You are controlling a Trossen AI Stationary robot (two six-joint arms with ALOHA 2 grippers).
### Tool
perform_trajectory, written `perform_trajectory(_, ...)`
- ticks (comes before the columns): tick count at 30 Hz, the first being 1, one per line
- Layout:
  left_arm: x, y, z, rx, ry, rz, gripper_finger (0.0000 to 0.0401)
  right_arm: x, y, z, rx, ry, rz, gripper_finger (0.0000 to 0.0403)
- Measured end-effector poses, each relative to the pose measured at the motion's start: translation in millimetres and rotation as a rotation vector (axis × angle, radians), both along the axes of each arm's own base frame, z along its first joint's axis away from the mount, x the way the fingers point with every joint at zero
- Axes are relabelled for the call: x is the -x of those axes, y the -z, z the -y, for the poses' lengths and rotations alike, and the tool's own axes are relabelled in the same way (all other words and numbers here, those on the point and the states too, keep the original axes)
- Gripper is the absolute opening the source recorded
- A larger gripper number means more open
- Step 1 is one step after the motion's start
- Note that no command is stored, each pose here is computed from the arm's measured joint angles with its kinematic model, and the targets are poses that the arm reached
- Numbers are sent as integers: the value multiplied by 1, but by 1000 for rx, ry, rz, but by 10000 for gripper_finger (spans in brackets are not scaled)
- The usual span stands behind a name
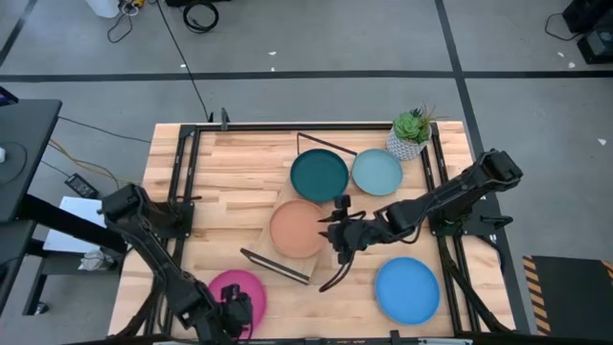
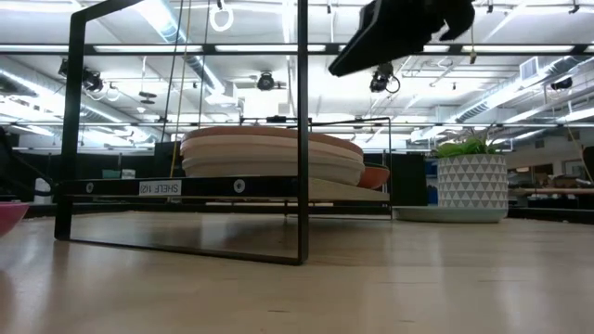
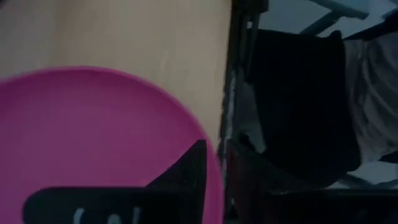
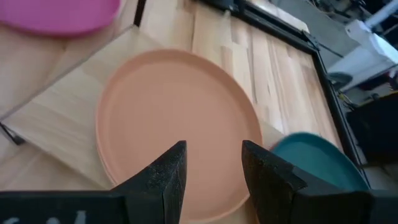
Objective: Place and stack plates onto a shelf
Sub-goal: Stack the pink plate on the dark green plate
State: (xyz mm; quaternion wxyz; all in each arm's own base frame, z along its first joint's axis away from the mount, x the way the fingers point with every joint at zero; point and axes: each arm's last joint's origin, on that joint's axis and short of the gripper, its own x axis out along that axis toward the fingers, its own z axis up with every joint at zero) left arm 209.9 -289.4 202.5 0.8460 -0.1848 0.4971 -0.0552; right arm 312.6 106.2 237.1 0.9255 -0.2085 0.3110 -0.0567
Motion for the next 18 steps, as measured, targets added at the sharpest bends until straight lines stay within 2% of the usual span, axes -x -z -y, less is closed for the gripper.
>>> perform_trajectory(5, -9, 8, 10, 67, -5, 33, 110, 2, 1, -3, 19, 7, -6, 160)
perform_trajectory(11, -14, 20, 13, 9, 19, 37, 164, 2, 1, -3, 17, 8, -6, 160)
perform_trajectory(18, -26, 25, 15, -44, -15, 4, 172, 2, 3, -2, 17, 9, -9, 160)
